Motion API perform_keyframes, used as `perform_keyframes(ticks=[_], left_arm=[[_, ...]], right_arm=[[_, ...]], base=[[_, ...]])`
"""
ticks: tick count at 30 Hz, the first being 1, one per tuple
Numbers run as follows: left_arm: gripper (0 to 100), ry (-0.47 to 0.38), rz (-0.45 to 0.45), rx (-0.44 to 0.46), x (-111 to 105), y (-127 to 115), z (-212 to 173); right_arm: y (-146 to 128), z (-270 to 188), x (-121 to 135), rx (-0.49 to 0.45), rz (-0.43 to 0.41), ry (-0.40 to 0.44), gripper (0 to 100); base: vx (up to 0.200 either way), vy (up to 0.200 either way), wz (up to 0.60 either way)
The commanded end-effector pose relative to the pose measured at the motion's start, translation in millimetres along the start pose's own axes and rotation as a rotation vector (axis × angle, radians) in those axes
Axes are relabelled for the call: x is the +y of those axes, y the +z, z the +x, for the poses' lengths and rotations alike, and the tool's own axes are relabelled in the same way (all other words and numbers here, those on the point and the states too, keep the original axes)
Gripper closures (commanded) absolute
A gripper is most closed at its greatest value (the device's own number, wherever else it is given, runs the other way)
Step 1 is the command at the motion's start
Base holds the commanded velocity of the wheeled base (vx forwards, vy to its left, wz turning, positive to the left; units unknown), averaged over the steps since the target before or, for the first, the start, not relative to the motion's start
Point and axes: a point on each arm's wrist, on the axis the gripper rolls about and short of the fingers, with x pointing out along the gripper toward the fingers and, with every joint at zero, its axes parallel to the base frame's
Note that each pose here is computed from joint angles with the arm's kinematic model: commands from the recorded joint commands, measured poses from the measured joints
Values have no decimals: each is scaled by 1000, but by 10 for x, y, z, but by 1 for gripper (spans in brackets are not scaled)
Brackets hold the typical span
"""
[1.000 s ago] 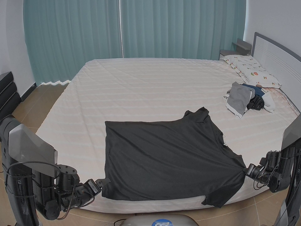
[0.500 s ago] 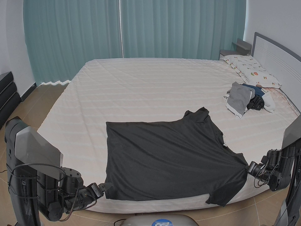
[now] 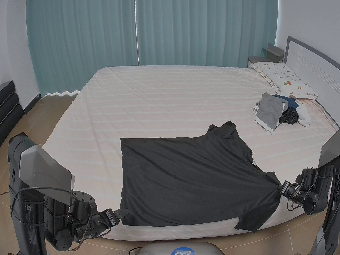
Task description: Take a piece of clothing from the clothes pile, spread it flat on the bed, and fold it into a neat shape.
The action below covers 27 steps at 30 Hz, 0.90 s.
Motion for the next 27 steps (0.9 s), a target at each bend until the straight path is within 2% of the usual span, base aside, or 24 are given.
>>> perform_keyframes(ticks=[1,7,12,17,27], left_arm=[[0,0,-2,1,5,-6,-18],[0,-2,4,17,-5,-42,-8],[0,-15,15,26,-45,-78,-3],[0,-34,7,26,-93,-94,-1],[0,-56,-1,34,-148,-128,4]], right_arm=[[-28,-7,-6,9,0,-1,0],[45,-105,70,-15,1,31,0],[240,-388,276,-99,13,105,0],[228,-533,358,-85,-1,156,0],[233,-545,369,-83,-1,171,0]], base=[[0,0,0],[0,0,0],[0,0,0],[0,0,0],[-200,0,0]])
